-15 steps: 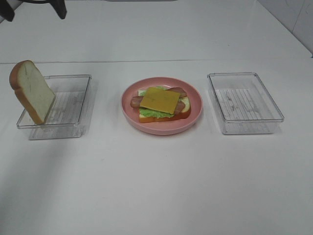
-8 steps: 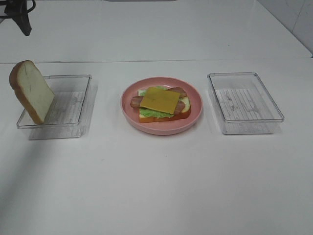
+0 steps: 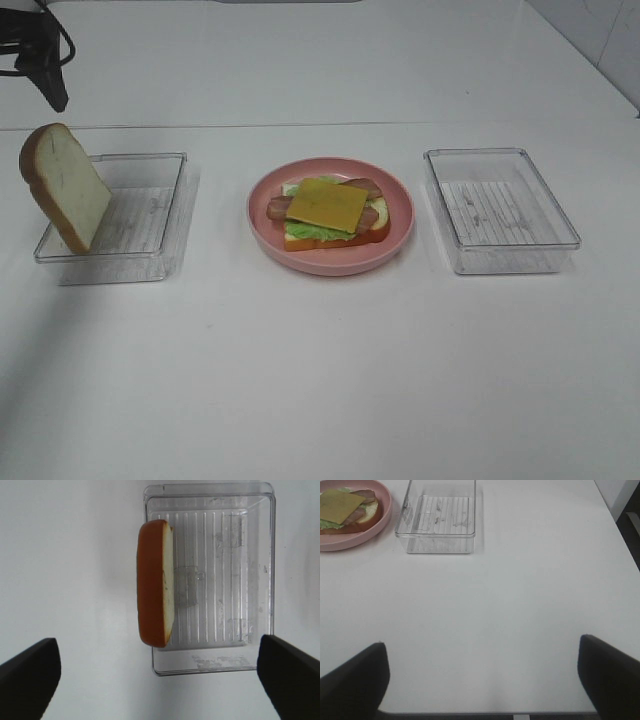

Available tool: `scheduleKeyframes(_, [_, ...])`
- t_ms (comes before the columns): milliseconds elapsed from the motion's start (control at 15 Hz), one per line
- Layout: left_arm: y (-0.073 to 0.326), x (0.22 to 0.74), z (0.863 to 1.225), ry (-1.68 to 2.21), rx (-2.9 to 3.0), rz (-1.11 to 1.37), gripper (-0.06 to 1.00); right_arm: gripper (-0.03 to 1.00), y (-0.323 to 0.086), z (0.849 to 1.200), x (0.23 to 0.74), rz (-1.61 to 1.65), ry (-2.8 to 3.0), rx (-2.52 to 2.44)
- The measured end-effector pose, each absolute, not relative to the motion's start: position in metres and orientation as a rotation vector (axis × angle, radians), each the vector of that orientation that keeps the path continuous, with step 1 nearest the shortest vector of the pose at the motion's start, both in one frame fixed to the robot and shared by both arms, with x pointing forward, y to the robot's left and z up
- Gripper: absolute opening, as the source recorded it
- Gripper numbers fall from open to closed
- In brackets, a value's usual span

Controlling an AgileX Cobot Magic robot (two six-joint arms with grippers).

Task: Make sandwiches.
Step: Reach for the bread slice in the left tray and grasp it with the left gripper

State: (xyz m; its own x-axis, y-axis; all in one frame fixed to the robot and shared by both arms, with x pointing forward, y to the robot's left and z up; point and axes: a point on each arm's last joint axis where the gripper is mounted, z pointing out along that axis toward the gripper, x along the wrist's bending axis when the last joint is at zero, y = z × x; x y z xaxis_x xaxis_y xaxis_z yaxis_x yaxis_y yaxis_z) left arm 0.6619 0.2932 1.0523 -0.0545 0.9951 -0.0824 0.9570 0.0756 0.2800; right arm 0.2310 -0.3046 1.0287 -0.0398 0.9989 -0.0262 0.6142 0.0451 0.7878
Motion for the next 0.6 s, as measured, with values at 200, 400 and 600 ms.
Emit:
scheduleKeyframes(200, [0.293,0.673,1.021,2.131,2.011,0.159,0.99,0.99,-0.305,1.029,0.231,0.812,1.720,1.632])
scheduleKeyframes(400, [0.293,0.684,0.991,2.137,2.037,0.128,0.99,0.99,-0.305,1.029,0.231,0.812,1.720,1.632])
scheduleKeyframes(600, [0.291,0.690,0.971,2.125,2.049,0.092,0.99,0.99,-0.305,1.029,0.231,0.812,1.720,1.632])
